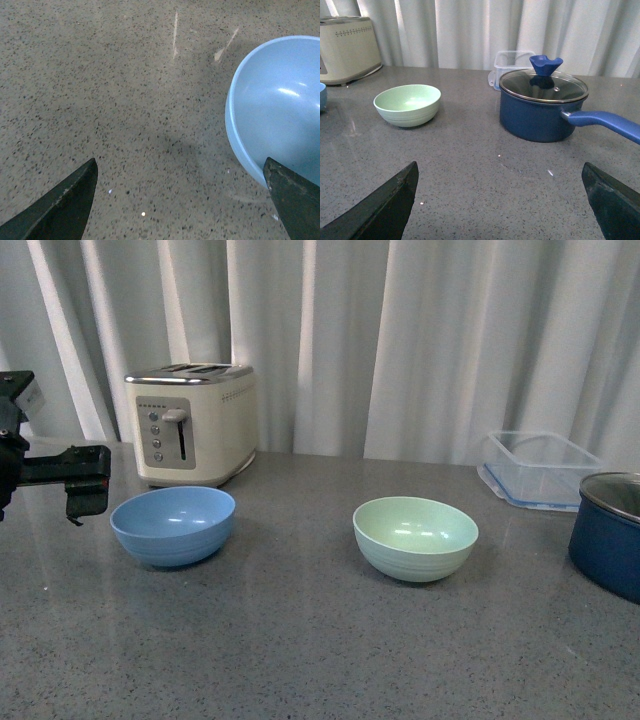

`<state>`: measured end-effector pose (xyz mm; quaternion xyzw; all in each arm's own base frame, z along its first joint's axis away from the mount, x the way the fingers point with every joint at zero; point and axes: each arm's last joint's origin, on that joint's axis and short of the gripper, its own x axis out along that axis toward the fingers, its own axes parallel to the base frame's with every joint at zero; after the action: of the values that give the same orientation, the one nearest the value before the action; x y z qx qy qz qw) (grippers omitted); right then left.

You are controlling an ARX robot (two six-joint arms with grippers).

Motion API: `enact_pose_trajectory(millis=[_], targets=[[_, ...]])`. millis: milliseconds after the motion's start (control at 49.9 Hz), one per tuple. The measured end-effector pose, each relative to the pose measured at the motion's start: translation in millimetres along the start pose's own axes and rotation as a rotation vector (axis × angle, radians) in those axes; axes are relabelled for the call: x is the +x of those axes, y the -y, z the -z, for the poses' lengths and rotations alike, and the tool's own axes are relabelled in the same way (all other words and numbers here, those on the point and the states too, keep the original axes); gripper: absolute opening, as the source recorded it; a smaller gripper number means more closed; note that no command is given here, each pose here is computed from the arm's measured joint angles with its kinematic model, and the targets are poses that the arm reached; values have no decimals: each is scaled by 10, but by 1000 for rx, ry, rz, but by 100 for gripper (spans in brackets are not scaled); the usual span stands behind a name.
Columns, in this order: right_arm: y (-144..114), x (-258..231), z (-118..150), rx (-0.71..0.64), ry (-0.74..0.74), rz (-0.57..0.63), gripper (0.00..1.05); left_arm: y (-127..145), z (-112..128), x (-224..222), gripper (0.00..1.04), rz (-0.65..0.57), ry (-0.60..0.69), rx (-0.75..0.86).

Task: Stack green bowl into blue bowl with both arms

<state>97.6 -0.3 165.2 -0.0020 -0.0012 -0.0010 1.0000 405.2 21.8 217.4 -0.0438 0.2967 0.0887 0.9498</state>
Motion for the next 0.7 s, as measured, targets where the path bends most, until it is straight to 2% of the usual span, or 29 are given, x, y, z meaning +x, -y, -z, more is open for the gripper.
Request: enact_pose_trajectory(millis=[340, 701], targets=[[0, 0, 0, 0, 0, 0, 95, 147, -138, 337, 98, 0, 0, -5], [0, 0, 0, 0, 0, 0, 95, 286, -140, 632, 98, -10, -34, 2]])
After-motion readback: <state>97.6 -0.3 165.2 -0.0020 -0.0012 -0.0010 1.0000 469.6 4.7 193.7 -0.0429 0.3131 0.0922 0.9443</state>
